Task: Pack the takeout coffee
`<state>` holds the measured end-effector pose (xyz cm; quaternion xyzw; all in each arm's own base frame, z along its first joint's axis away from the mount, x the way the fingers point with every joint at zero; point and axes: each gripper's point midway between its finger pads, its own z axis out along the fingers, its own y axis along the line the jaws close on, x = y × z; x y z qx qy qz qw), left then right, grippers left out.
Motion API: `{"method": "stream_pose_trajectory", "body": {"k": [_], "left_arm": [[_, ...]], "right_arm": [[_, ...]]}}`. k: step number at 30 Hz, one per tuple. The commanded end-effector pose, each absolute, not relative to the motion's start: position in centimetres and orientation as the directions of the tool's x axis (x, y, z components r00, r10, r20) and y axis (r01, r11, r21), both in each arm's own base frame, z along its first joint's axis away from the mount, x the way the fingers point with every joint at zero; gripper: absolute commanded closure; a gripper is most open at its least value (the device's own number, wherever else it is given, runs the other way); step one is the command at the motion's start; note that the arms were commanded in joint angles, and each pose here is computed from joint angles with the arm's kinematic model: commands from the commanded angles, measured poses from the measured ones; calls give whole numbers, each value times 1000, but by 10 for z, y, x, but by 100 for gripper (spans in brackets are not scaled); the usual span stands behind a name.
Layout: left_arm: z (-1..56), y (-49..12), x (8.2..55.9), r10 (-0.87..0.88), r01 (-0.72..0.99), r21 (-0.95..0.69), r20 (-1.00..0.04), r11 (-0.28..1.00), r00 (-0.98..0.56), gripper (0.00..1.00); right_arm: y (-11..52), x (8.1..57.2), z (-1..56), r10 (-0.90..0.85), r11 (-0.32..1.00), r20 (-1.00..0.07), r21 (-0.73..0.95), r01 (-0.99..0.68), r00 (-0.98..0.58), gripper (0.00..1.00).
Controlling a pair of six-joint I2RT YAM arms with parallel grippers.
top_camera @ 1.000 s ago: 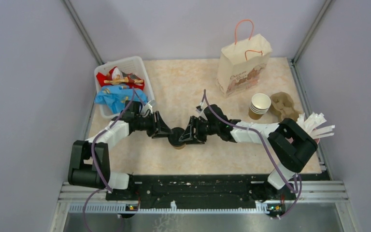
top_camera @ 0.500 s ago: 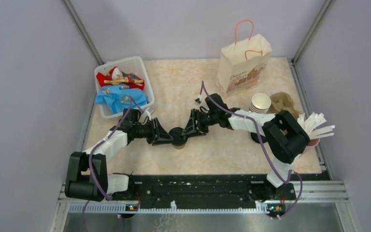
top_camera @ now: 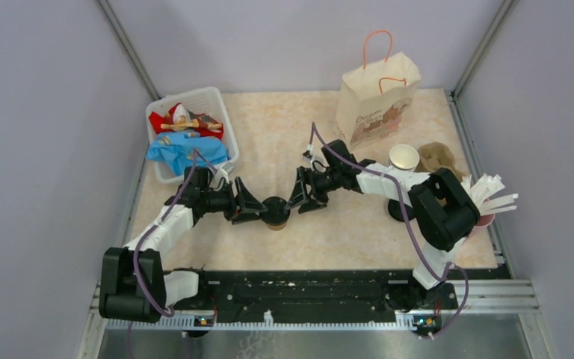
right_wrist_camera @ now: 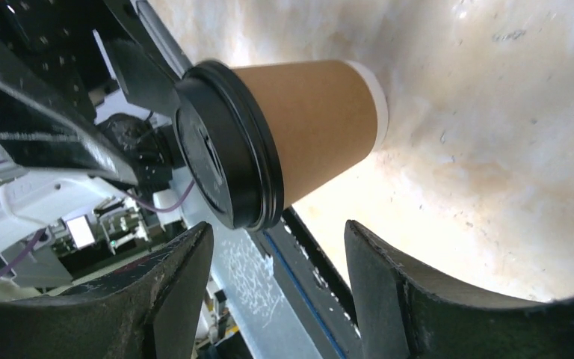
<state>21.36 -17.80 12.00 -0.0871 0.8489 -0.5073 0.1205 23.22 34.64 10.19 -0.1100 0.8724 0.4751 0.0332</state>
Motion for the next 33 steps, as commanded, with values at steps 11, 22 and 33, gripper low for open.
{"method": "stream_pose_trajectory", "body": {"k": [11, 22, 33], "left_arm": [[123, -172, 226, -245, 13, -885, -143, 466, -959, 49], [100, -167, 219, -260, -42, -858, -108, 511, -960, 58], [50, -149, 205, -335, -233, -740, 11, 631, -942, 65]], "right_arm": [[358, 230, 124, -173, 393, -200, 884, -254, -964, 39], [359, 234, 99, -159, 402, -160, 891, -212, -974, 51], [339, 232, 50, -75, 433, -53, 898, -81, -996, 55]]}}
